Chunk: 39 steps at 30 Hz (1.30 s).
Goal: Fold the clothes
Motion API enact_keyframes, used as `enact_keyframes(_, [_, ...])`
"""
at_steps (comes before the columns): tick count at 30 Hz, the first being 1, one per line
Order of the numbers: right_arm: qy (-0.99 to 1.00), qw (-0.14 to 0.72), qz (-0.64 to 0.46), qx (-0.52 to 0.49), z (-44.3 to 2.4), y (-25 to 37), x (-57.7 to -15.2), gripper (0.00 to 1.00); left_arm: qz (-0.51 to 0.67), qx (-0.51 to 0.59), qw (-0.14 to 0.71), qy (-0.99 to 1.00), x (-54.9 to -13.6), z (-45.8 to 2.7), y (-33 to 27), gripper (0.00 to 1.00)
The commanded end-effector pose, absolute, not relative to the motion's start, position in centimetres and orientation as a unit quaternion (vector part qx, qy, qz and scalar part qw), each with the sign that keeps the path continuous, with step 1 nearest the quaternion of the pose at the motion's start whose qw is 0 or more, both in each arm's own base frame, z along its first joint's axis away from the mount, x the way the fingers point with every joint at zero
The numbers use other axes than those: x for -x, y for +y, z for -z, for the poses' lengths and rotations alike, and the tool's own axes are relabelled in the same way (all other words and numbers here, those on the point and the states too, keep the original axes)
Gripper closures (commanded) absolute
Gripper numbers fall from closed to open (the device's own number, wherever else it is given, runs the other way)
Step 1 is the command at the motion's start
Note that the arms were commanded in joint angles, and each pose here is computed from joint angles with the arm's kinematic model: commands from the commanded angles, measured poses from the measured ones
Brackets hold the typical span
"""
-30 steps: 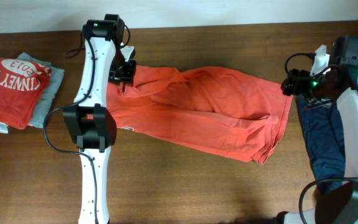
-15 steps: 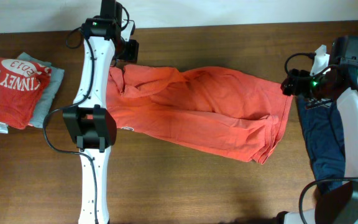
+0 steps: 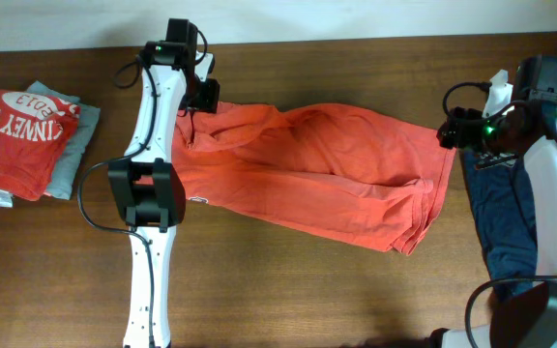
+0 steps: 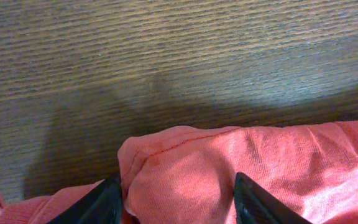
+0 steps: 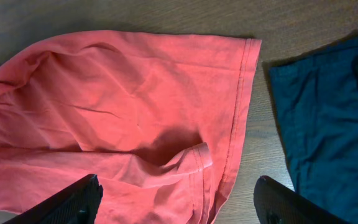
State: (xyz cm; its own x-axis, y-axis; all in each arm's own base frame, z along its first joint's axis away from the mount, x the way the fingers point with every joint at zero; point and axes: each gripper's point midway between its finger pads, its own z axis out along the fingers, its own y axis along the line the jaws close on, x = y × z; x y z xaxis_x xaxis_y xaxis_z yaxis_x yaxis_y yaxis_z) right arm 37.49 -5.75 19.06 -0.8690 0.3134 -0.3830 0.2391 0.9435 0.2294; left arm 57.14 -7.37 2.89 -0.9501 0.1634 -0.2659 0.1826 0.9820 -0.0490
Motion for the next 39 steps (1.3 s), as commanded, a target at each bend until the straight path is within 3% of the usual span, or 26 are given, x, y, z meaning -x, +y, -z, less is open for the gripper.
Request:
enact_keyframes(1, [0.962,0.218,-0.092,-0.133,-19.4,-5.4,-37.8,0.17,0.041,-0.074,0.125,0.989,-57.2,-1.8,-7.2,0.54])
enact_keyframes(8, [0.962,0.219,-0.092,-0.133,-19.5,-5.4,-37.9,0.17,0.044,-0.064,0.16,0.984,-58.7,-3.1,-7.3,0.93])
enact_keyframes(10, [0.962,0.219,-0.092,-0.133,-19.5,-5.4,-37.9,0.17,0.045,-0.064,0.177,0.981,-59.3,-4.2,-7.4,0.99])
enact_keyframes(18, [0.962,0.219,-0.093,-0.133,-19.5,-5.4,-37.9,0.17,0.055,-0.07,0.329,0.94,-62.3,-15.9,-7.9,0.99])
enact_keyframes(22, [0.962,0.219,-0.093,-0.133,-19.5,-5.4,-37.9,0.17,0.061,-0.073,0.347,0.933,-61.7,-18.8,-8.2,0.99])
enact_keyframes(34, [0.961,0.227,-0.089,-0.133,-19.0,-5.7,-38.6,0.17,0.125,-0.134,0.238,0.954,-56.0,-17.0,-11.6,0.99])
enact_keyframes(39, [0.965,0.214,-0.063,-0.14,-15.3,-7.3,-41.1,0.17,0.125,-0.132,0.238,0.954,-56.0,-17.0,-11.5,0.99])
